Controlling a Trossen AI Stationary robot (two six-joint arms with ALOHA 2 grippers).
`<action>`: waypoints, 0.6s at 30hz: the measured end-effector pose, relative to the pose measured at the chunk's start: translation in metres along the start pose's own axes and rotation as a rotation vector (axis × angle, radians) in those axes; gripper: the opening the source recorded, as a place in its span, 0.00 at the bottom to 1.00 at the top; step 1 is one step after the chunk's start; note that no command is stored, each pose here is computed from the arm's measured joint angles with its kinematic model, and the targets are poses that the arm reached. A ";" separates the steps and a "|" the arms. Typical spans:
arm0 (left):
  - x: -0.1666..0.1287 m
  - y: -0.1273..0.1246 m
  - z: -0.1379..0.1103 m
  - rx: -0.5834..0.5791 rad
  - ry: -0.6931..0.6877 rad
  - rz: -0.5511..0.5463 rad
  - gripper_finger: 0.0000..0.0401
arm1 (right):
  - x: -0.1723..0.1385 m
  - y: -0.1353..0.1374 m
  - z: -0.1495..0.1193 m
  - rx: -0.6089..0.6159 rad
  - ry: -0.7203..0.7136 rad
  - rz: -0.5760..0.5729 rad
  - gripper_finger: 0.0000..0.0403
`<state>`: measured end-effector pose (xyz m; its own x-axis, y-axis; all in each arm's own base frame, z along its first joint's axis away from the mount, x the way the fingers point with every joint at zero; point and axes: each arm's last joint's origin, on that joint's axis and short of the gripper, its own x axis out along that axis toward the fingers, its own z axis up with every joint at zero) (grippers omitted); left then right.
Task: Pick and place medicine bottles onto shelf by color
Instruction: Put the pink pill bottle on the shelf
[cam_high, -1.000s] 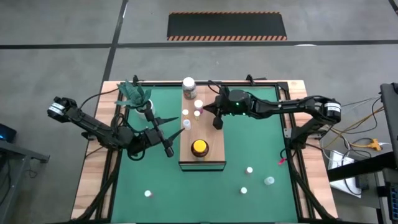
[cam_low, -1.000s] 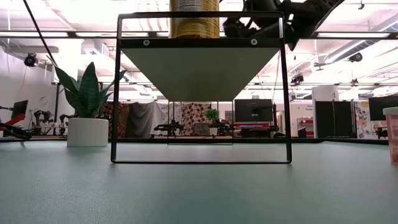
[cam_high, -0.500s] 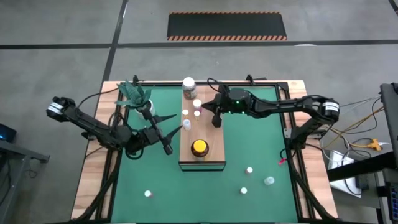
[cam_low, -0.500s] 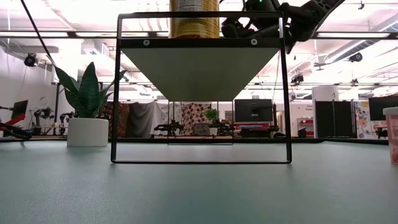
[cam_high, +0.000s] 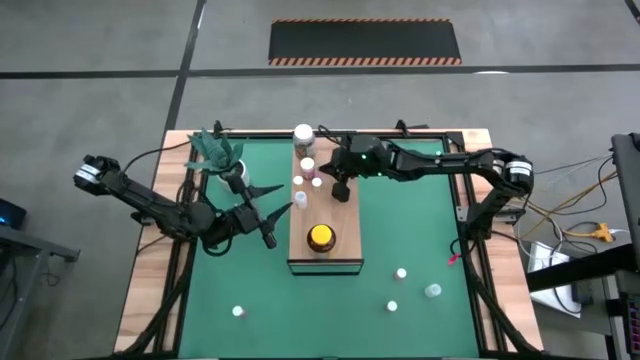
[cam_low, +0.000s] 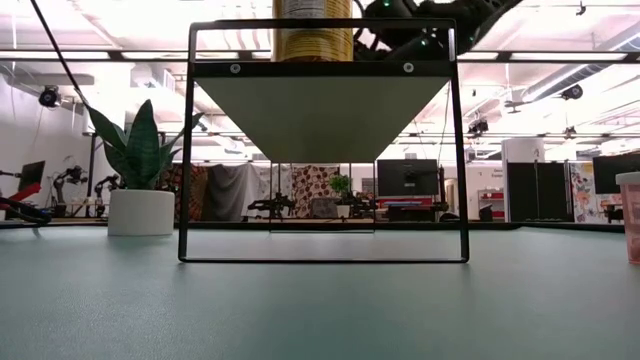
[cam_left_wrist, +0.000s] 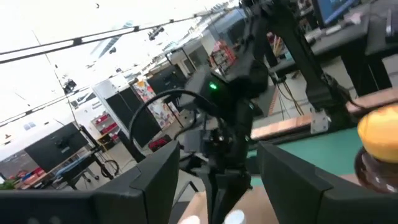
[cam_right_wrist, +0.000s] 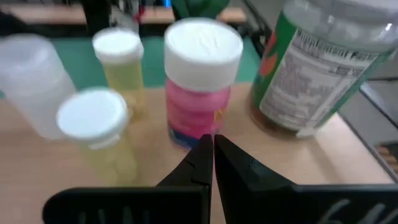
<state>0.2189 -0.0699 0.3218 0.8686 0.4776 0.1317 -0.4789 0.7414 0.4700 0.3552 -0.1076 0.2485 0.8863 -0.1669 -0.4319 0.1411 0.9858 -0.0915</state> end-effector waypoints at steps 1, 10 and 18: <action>0.000 0.000 0.000 0.003 0.002 -0.001 0.50 | 0.000 -0.001 0.002 -0.014 0.028 0.003 0.02; 0.000 -0.003 -0.005 0.042 0.027 -0.021 0.50 | -0.006 -0.010 0.026 -0.127 0.063 0.007 0.02; 0.001 -0.003 -0.007 0.047 0.033 -0.018 0.50 | 0.001 -0.013 0.035 -0.129 -0.023 0.053 0.02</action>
<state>0.2204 -0.0688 0.3142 0.8718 0.4807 0.0944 -0.4565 0.7273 0.5126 0.3695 -0.1201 0.2804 0.9010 -0.1126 -0.4190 0.0370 0.9822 -0.1844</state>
